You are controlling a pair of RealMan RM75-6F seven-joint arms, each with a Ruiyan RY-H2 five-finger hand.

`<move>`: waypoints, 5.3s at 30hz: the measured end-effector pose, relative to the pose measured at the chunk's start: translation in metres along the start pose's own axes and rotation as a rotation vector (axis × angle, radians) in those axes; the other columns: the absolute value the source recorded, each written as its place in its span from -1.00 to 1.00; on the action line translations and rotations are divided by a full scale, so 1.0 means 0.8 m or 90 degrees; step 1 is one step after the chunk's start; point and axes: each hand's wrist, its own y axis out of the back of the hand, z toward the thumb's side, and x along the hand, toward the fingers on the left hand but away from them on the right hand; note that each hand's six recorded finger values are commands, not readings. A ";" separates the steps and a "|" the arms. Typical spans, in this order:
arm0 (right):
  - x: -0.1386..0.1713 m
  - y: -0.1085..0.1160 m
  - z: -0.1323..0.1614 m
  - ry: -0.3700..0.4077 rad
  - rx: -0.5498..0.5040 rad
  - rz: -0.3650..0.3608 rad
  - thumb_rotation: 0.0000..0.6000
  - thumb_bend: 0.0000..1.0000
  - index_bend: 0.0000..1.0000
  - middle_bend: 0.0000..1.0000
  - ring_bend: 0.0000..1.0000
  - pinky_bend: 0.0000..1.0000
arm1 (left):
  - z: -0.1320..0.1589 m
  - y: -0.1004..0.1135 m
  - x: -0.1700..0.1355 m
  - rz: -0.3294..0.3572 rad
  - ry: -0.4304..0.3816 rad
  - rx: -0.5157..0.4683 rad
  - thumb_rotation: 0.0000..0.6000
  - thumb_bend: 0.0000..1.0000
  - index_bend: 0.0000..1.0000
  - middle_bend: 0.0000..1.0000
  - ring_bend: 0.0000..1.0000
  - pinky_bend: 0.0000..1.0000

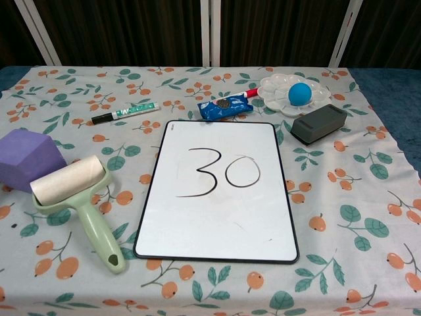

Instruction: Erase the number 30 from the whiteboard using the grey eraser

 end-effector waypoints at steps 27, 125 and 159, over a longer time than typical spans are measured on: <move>-0.094 -0.010 0.096 0.180 0.057 0.059 1.00 -0.60 -1.00 -1.00 -1.00 -1.00 | 0.006 0.002 0.002 -0.004 -0.009 0.004 1.00 -1.00 -0.85 -0.89 -0.86 -0.68; -0.208 -0.086 0.350 0.455 0.095 0.124 1.00 -0.36 -0.13 -0.03 -0.22 -0.14 | -0.011 -0.011 0.004 -0.026 0.014 0.004 1.00 -1.00 -0.85 -0.89 -0.86 -0.67; -0.075 -0.127 0.450 0.647 0.245 0.167 1.00 -0.36 0.02 0.05 -0.14 -0.08 | -0.040 -0.015 -0.006 -0.021 0.040 -0.015 1.00 -1.00 -0.85 -0.89 -0.86 -0.67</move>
